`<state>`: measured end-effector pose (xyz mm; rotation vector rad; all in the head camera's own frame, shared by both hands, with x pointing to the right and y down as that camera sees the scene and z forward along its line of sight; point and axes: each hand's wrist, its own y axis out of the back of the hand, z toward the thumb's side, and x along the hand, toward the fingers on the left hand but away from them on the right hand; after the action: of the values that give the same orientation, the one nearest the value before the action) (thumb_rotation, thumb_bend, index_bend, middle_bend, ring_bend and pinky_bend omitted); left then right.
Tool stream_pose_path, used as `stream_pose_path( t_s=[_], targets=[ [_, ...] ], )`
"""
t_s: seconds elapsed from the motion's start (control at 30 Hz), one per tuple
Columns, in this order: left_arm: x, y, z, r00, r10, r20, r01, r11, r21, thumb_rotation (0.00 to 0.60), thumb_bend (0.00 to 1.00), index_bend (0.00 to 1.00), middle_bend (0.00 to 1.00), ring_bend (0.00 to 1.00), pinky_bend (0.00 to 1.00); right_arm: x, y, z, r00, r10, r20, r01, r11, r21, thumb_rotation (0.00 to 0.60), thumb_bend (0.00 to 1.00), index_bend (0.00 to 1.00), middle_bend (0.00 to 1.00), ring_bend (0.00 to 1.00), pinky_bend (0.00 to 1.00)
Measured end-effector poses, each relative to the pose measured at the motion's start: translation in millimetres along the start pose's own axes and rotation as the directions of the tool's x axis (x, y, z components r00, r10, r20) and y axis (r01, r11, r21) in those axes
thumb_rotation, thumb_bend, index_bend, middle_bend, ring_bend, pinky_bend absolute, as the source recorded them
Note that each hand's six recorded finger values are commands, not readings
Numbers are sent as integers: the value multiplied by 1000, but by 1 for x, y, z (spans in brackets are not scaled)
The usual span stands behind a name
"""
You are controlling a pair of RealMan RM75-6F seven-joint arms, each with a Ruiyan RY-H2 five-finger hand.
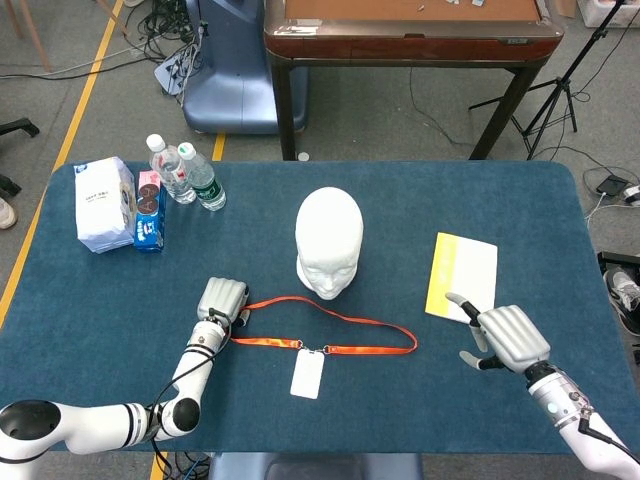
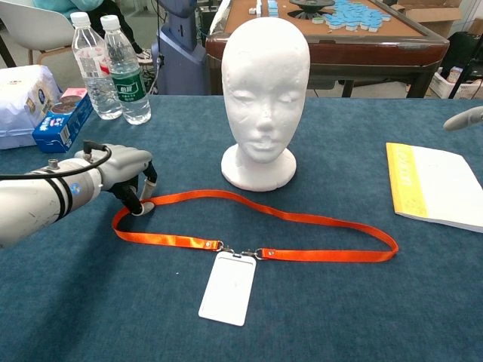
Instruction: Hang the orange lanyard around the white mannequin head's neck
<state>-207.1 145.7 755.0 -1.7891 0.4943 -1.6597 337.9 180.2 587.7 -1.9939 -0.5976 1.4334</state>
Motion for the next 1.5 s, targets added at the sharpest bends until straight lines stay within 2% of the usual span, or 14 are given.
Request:
stream_pose_path(
  t_s=[0.23,0.6,0.77,0.93,1.03,1.5],
  targets=[
    [0,-1,-3,1000,-4,-1,4,1000,-1,595,429,594,961,953,966,0,0,1,1000,0,-2,0,1000,1,600,261,117,725,634,844],
    [-16,1,0,998,-2,57,3,1000,-15,573,430,598,961,953,966,-11,-4,14,1000,7,-21,-7,1000,13,600,261,122,736,662,844],
    [-19,3,1,998,2,65,0,1000,-31,575,430,597,961,953,966,-27,-9,23,1000,7,-16,-7,1000,9,600,261,212,779,716,876],
    [-19,4,4,997,5,75,-2,999,-37,576,430,596,962,954,966,-48,-19,41,999,16,-29,-15,1000,12,600,262,378,851,798,939],
    [-20,4,5,997,5,77,-2,999,-36,575,429,597,962,954,967,-60,-26,52,999,25,-35,-25,1000,2,600,261,427,883,841,974],
    [-24,7,4,997,13,76,-9,999,-41,579,427,597,965,959,969,-106,-48,78,1000,18,-2,-18,1000,17,600,262,505,983,989,1000]
  ],
)
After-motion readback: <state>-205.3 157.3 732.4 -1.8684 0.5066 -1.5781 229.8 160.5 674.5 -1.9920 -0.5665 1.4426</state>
